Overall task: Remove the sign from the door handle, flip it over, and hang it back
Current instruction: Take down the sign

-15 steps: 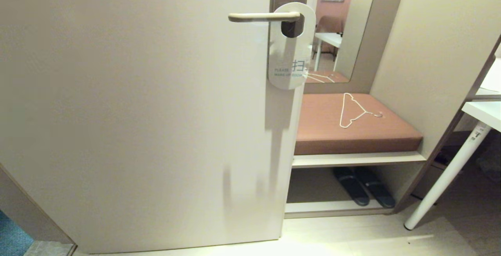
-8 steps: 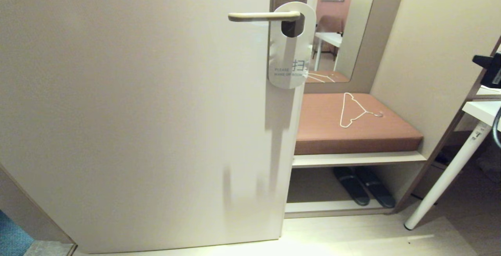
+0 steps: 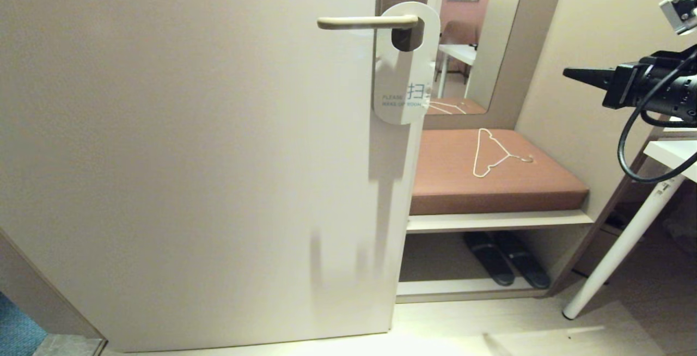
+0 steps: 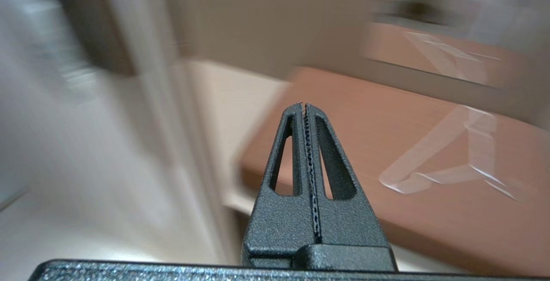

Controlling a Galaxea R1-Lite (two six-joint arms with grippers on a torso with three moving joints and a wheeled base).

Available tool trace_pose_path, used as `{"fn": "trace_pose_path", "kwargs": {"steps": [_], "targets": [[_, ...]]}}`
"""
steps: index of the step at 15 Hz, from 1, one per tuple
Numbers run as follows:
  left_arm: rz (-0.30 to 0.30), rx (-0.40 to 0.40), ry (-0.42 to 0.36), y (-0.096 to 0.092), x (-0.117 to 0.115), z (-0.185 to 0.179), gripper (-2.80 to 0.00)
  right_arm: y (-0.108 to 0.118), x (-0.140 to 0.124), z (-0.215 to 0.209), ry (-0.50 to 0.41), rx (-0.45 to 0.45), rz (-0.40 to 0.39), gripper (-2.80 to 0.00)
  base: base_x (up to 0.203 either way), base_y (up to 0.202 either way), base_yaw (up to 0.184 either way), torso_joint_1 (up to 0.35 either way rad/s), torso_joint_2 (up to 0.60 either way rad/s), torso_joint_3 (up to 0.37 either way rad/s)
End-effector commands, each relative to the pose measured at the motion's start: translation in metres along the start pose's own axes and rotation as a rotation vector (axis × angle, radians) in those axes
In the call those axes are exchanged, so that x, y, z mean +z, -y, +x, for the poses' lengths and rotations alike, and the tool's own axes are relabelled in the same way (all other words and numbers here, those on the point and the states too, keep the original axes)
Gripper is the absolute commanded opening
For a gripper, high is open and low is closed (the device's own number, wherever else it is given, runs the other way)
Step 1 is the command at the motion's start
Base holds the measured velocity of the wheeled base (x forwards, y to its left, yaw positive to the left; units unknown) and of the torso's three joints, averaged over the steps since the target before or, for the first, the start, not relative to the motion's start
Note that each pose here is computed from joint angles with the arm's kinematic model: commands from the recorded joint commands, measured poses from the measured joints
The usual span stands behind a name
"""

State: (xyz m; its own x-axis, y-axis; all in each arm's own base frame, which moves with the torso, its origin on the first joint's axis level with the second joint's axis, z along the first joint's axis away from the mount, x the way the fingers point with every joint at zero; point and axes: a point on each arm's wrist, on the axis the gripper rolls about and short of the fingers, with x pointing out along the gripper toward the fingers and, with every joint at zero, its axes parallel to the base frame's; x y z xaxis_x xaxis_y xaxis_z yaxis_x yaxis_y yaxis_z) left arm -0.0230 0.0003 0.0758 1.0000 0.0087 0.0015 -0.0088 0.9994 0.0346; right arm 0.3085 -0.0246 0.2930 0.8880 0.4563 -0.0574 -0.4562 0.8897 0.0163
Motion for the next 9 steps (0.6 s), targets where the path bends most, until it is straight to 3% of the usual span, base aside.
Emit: {"fn": "trace_pose_path", "kwargs": {"steps": [1, 5, 9], "targets": [[0.001, 0.000, -0.001, 0.000, 0.000, 0.000, -2.80, 0.003, -0.005, 0.012, -0.010, 0.137, 0.009, -2.80, 0.000, 0.000, 0.000, 0.000, 0.00, 0.000], [0.001, 0.000, -0.001, 0.000, 0.000, 0.000, -2.80, 0.001, 0.001, 0.033, 0.017, 0.436, -0.008, -2.80, 0.000, 0.000, 0.000, 0.000, 0.00, 0.000], [0.001, 0.000, -0.001, 0.000, 0.000, 0.000, -2.80, -0.015, 0.001, 0.070, 0.025, 0.577, -0.018, -2.80, 0.000, 0.000, 0.000, 0.000, 0.00, 0.000]]}}
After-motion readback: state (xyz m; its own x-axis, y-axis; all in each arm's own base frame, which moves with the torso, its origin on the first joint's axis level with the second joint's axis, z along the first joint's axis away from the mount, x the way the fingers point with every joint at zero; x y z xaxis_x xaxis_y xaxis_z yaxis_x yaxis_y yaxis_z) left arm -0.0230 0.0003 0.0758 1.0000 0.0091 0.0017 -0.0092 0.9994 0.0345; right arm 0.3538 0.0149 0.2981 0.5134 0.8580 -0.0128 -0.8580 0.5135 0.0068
